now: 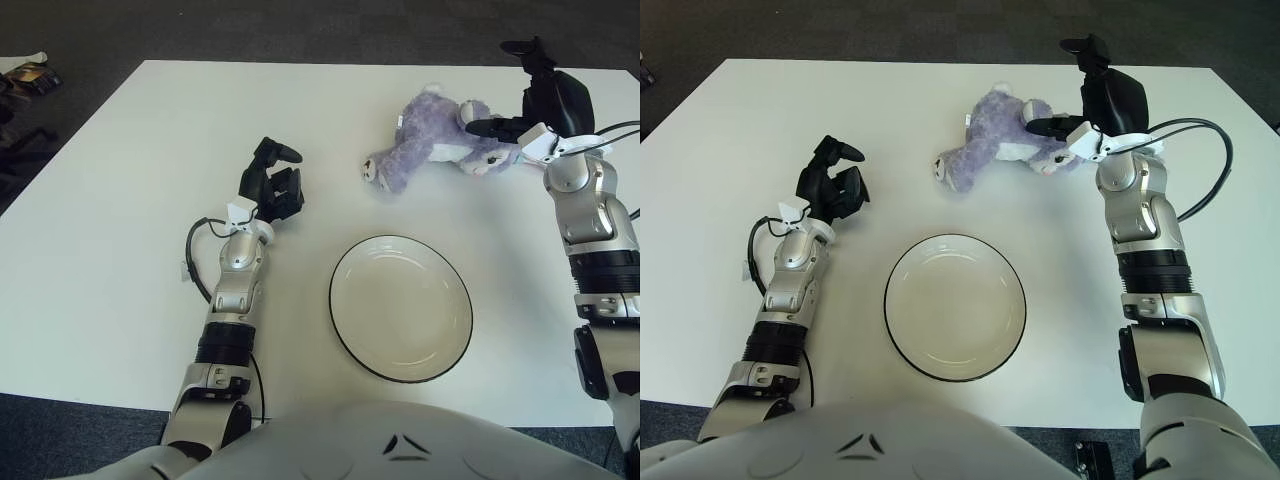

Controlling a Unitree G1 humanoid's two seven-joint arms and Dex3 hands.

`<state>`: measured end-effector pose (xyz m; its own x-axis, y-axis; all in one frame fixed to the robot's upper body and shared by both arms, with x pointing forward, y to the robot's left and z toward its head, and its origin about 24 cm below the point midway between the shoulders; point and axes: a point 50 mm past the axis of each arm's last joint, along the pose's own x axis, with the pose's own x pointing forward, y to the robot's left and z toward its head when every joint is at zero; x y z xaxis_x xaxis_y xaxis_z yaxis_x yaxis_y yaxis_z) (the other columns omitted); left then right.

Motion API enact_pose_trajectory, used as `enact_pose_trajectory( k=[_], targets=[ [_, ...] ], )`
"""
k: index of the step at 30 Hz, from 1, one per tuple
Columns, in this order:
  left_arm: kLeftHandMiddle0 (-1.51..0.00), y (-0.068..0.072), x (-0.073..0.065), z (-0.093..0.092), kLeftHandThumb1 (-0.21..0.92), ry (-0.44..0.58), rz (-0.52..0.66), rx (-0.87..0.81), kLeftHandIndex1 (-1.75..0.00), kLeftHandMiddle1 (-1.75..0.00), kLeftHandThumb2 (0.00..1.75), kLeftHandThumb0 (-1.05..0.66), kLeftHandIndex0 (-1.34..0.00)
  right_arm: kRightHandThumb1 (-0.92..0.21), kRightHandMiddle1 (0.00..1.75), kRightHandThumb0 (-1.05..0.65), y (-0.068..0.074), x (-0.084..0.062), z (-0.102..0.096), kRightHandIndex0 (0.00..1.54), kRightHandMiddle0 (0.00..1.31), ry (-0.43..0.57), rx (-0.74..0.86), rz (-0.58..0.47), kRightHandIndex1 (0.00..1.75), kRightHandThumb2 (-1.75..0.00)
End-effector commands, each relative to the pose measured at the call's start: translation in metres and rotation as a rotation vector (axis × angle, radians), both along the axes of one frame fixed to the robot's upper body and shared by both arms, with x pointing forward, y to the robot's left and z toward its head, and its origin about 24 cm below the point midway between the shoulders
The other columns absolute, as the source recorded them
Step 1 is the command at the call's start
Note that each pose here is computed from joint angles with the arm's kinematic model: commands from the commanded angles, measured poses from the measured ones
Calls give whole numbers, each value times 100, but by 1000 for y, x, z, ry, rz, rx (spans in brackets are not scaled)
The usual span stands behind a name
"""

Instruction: Put the doll into the plate.

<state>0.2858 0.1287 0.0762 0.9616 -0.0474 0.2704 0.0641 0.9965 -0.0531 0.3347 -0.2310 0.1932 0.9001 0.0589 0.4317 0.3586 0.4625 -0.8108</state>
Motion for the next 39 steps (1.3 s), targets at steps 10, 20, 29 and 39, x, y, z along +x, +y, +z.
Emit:
enact_pose_trajectory(
  k=[10, 20, 29, 39],
  targets=[
    [-100, 2, -10, -23, 69, 81, 25, -1, -175, -175, 83, -38, -33, -86, 80, -100, -5, -3, 2, 123, 0, 37, -131, -31, 175, -6],
    [-97, 2, -10, -23, 71, 97, 41, 21, -175, -175, 81, -38, -32, -85, 81, -99, -4, -7, 8, 123, 0, -9, -65, 11, 175, -5],
    [-96, 1, -10, -23, 72, 103, 46, 24, -175, -175, 80, -37, -31, -82, 68, -95, -4, -8, 6, 115, 0, 22, -20, -11, 175, -4],
    [-95, 2, -10, -23, 72, 109, 45, 27, -175, -175, 80, -37, -31, -90, 59, -105, -5, -8, 4, 99, 0, 29, -117, -48, 175, -7]
  ],
)
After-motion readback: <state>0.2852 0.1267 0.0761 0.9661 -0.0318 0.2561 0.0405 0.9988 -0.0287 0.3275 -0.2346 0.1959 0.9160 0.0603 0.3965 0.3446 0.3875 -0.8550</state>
